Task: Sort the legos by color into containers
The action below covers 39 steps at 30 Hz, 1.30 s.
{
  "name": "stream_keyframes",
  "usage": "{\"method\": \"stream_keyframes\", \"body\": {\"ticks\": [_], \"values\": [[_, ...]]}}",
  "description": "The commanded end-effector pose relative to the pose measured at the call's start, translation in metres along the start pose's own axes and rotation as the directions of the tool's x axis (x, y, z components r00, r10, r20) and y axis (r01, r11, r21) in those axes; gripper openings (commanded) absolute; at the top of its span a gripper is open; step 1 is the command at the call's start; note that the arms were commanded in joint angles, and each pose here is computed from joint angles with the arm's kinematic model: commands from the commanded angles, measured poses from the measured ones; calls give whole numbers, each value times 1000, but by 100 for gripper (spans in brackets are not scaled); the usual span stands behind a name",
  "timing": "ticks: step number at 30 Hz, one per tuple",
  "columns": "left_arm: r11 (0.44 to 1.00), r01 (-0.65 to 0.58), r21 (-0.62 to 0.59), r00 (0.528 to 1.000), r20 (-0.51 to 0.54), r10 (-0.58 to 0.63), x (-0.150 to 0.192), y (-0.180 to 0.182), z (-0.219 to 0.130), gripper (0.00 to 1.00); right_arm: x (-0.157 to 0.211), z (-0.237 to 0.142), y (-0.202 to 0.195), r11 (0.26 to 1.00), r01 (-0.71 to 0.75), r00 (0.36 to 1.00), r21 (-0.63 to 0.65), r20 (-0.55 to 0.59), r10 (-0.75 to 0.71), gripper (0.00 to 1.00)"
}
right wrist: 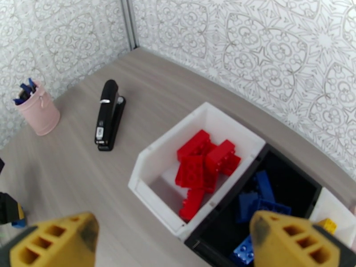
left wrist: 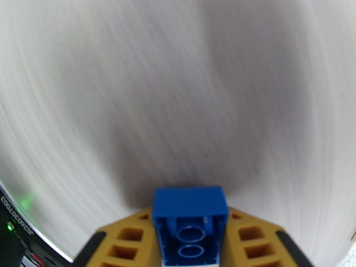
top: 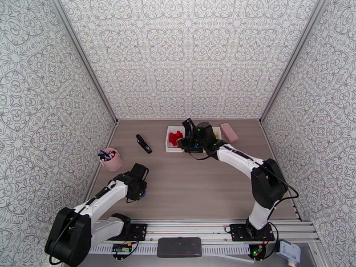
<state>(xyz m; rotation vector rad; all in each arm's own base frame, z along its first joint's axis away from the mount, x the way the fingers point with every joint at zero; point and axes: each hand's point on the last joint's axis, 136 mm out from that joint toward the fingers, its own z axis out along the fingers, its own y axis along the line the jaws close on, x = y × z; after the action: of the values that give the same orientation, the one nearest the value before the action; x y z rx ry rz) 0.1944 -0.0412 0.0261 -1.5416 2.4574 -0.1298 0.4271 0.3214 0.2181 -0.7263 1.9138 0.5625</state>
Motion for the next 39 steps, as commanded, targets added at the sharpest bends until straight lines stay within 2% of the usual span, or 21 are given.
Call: {"method": "stream_keyframes", "body": {"ticks": [1,6,10,12,17,19,23,25,28,30,35,39], "values": [[995,-76,69,996,46,73,-9,-15,-11,19,6,-15,7,1000,-9,1000,-28,-13,8,93],[929,-270,254,959,161,235,-20,-69,-39,20,10,-34,8,1000,24,1000,-13,-7,-25,94],[836,-408,367,907,265,327,-23,-112,-62,19,9,-47,7,1000,26,1000,15,10,-26,94],[769,-474,430,877,304,371,-20,-137,-74,18,7,-56,6,999,26,999,29,24,-27,94],[636,-588,500,809,372,455,-13,-189,-93,17,11,-76,4,997,50,998,66,29,-52,94],[566,-631,531,775,405,485,-7,-213,-103,16,12,-85,3,995,55,998,81,28,-58,94],[378,-732,566,673,517,529,13,-265,-127,12,15,-101,5,993,78,997,86,20,-80,94],[318,-765,560,631,551,547,20,-288,-131,12,16,-107,6,992,85,996,91,19,-87,94],[271,-784,558,602,580,549,28,-319,-130,12,16,-115,4,990,87,996,110,24,-91,95],[216,-793,570,586,614,529,35,-343,-133,11,19,-118,2,988,87,995,125,29,-92,97],[151,-792,591,572,633,521,51,-391,-127,10,22,-119,-1,986,85,996,143,26,-90,98],[104,-806,582,543,659,520,68,-419,-117,10,25,-120,-6,983,81,996,165,16,-85,98]]}}
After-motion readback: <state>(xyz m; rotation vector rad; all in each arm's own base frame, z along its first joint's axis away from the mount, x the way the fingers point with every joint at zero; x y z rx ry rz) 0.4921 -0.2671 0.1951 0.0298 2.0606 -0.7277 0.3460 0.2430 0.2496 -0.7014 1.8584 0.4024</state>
